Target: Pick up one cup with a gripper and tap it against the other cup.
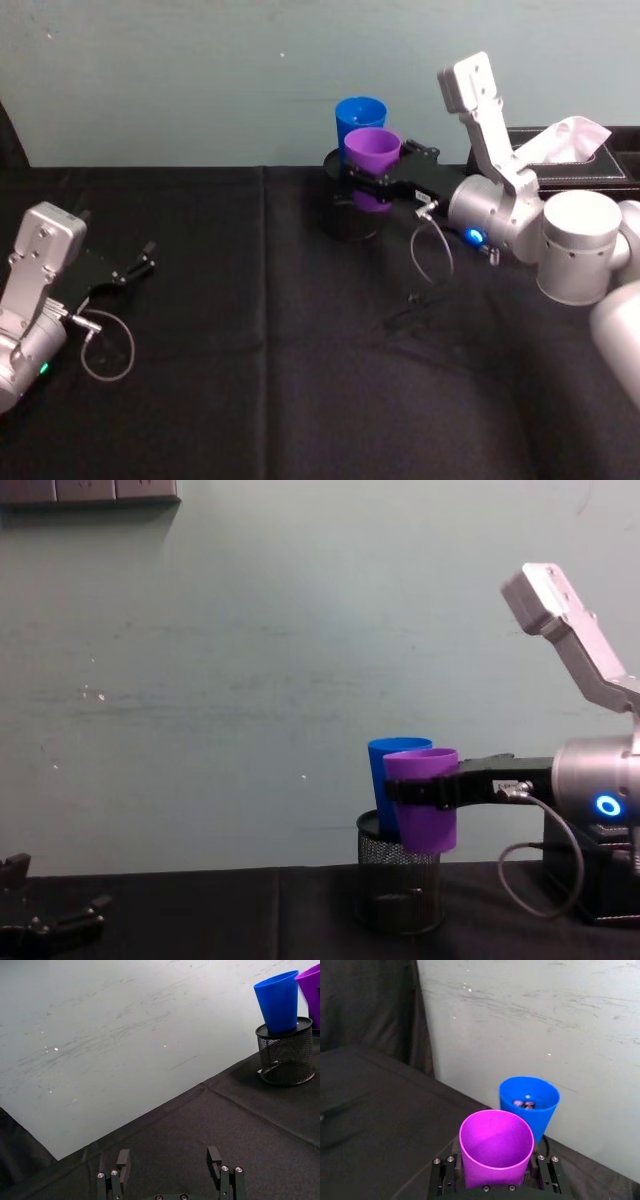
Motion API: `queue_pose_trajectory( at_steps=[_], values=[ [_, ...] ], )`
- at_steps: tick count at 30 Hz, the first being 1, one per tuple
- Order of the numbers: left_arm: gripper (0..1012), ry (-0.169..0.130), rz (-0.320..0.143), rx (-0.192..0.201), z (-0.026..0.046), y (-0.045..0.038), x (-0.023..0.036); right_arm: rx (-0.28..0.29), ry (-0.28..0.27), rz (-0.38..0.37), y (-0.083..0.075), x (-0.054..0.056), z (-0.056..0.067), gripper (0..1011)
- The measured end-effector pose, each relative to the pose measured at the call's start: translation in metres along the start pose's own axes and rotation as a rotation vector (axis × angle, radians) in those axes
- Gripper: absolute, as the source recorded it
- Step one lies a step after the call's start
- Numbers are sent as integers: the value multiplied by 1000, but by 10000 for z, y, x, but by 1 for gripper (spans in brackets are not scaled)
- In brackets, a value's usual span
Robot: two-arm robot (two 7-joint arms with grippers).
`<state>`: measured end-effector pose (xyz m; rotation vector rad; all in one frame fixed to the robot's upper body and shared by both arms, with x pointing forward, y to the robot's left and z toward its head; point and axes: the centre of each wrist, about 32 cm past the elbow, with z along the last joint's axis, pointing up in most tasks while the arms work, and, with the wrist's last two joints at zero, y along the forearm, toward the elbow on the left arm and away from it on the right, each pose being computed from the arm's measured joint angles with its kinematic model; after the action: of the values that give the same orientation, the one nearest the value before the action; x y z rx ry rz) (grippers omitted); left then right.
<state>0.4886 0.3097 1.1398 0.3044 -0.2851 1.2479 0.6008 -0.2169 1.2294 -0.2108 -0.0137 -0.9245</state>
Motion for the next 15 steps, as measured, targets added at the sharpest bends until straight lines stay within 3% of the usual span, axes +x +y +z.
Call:
queue_pose_trajectory(
  at_steps=[9,15],
  values=[
    [1000,0,0,0,0,0,0,-2,-34,9,-321,-195,-99,736],
    [1000,0,0,0,0,0,0,-14,-29,0,-571,-347,-274,736]
  ],
)
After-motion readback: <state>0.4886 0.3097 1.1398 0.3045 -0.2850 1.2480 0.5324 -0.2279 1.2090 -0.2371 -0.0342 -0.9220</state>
